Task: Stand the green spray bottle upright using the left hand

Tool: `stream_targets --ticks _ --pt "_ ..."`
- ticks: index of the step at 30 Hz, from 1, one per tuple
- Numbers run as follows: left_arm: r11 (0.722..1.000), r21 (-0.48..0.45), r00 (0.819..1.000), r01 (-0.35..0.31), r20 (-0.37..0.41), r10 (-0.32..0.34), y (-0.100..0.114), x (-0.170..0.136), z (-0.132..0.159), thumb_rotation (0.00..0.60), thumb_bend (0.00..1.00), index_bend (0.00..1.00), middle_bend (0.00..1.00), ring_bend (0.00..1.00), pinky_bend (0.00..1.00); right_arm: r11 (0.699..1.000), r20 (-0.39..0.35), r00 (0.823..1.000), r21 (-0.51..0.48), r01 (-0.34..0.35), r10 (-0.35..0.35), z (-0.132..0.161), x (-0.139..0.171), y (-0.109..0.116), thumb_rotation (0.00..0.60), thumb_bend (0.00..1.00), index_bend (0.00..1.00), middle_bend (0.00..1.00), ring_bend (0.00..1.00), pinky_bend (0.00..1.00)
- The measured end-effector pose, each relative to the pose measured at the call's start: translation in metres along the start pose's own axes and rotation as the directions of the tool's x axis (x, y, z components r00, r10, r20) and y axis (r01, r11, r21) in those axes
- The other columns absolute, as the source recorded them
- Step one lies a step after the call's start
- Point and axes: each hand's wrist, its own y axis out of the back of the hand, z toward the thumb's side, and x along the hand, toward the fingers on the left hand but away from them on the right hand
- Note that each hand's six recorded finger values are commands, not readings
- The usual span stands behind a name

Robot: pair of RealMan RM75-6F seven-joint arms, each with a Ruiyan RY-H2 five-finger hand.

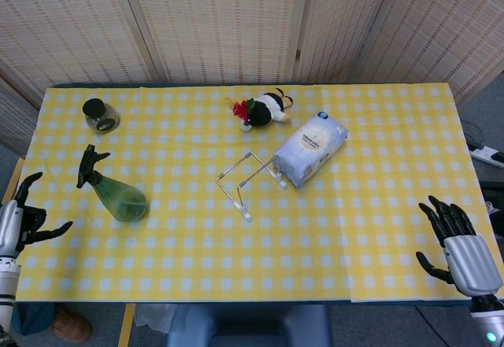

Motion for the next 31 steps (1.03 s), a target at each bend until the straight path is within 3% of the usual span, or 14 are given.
stream_targets --ticks 5,7,10,14,17,20,23,27,31 --pt "0.997 0.074 0.995 -0.031 0.097 0.024 -0.002 -0.028 -0.01 0.6 0.13 0.19 1.0 1.0 1.0 1.0 -0.001 1.0 0.012 -0.007 0.007 0.003 -0.001 -0.004 0.6 0.35 0.0 0.0 0.0 0.0" --pt "0.993 0.11 0.989 -0.052 0.146 0.036 -0.006 -0.04 -0.016 0.6 0.13 0.19 0.98 0.95 0.95 1.0 0.001 1.0 0.015 -0.008 0.008 0.003 -0.001 -0.005 0.6 0.35 0.0 0.0 0.0 0.0" --pt "0.982 0.18 0.981 -0.051 0.193 0.015 -0.019 -0.059 -0.027 0.6 0.13 0.2 0.81 0.72 0.7 1.0 0.006 1.0 0.022 -0.01 0.01 0.003 -0.002 -0.007 0.6 0.35 0.0 0.0 0.0 0.0" --pt "0.968 0.249 0.979 -0.028 0.202 -0.024 -0.029 -0.072 -0.031 0.6 0.13 0.2 0.44 0.35 0.2 0.999 0.004 1.0 0.03 -0.016 0.016 0.005 -0.003 -0.009 0.6 0.35 0.0 0.0 0.0 0.0" --pt "0.949 0.314 0.984 0.008 0.166 -0.063 -0.036 -0.077 -0.035 0.6 0.13 0.17 0.24 0.12 0.01 0.999 -0.001 1.0 0.031 -0.016 0.016 0.006 -0.002 -0.01 0.6 0.35 0.0 0.0 0.0 0.0" --pt "0.919 0.393 0.988 0.022 0.131 -0.079 -0.041 -0.08 -0.036 0.6 0.13 0.1 0.11 0.03 0.0 0.999 -0.002 1.0 0.03 -0.014 0.014 0.006 -0.002 -0.009 0.6 0.35 0.0 0.0 0.0 0.0" --pt "0.88 0.475 0.992 0.016 0.103 -0.074 -0.044 -0.083 -0.036 0.6 0.13 0.03 0.01 0.0 0.0 0.999 -0.003 1.0 0.03 -0.014 0.014 0.006 -0.002 -0.009 0.6 0.35 0.0 0.0 0.0 0.0" --pt "0.833 0.553 0.996 -0.002 0.074 -0.047 -0.05 -0.082 -0.038 0.6 0.13 0.0 0.0 0.0 0.0 0.999 -0.008 1.0 0.03 -0.018 0.018 0.007 -0.001 -0.009 0.6 0.35 0.0 0.0 0.0 0.0" --pt "0.834 0.552 0.996 -0.001 0.075 -0.048 -0.053 -0.081 -0.039 0.6 0.13 0.0 0.0 0.0 0.0 0.999 -0.01 1.0 0.029 -0.018 0.019 0.008 -0.001 -0.01 0.6 0.35 0.0 0.0 0.0 0.0"
